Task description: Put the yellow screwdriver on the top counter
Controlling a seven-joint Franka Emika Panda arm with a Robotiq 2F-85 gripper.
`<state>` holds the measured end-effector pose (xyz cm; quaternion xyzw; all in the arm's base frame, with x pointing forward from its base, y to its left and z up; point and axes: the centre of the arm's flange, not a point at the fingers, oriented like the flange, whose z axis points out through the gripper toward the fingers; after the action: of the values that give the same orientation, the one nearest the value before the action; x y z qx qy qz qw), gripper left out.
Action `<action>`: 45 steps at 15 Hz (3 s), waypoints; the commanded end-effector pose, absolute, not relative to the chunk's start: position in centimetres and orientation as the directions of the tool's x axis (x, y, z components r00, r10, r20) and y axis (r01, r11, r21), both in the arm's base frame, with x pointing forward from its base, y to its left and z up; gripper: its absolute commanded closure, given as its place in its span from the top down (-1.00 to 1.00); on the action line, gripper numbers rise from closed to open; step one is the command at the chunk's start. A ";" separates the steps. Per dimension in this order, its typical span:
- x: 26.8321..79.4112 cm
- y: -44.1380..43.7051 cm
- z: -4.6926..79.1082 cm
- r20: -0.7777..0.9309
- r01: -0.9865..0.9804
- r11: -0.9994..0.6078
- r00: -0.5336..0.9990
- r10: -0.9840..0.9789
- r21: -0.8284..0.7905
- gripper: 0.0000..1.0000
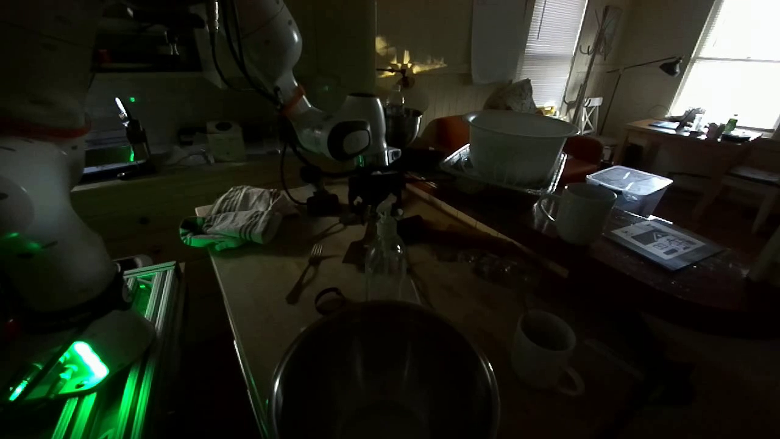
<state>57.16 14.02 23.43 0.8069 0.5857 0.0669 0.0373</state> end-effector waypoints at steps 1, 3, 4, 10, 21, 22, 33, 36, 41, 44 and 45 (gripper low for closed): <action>57.8 14.9 22.3 0.046 0.937 -0.292 0.289 0.956 0.190 0.73; 58.3 15.0 21.6 0.036 0.944 -0.276 0.274 0.961 0.183 0.74; 58.5 15.2 21.1 0.032 0.947 -0.269 0.267 0.963 0.178 0.72; 59.1 15.8 20.2 0.007 0.947 -0.264 0.267 0.964 0.182 -0.35; 55.5 17.8 26.4 -0.025 0.929 -0.342 0.349 0.937 0.145 -0.83; 55.1 18.2 27.3 -0.008 0.932 -0.327 0.332 0.943 0.154 -0.83; 53.1 22.6 32.9 0.022 0.960 -0.193 0.192 0.981 0.201 -0.83; 52.4 23.0 35.6 0.044 0.951 -0.168 0.163 0.986 0.257 -0.83; 52.4 23.5 39.1 0.077 0.942 -0.185 0.170 0.982 0.280 -0.83; 52.1 23.9 39.4 0.041 0.949 -0.161 0.156 0.987 0.272 -0.83; 52.1 24.0 38.8 0.021 0.958 -0.144 0.143 0.989 0.246 -0.83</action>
<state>52.88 24.06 39.30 0.7607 0.6304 0.1252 0.0907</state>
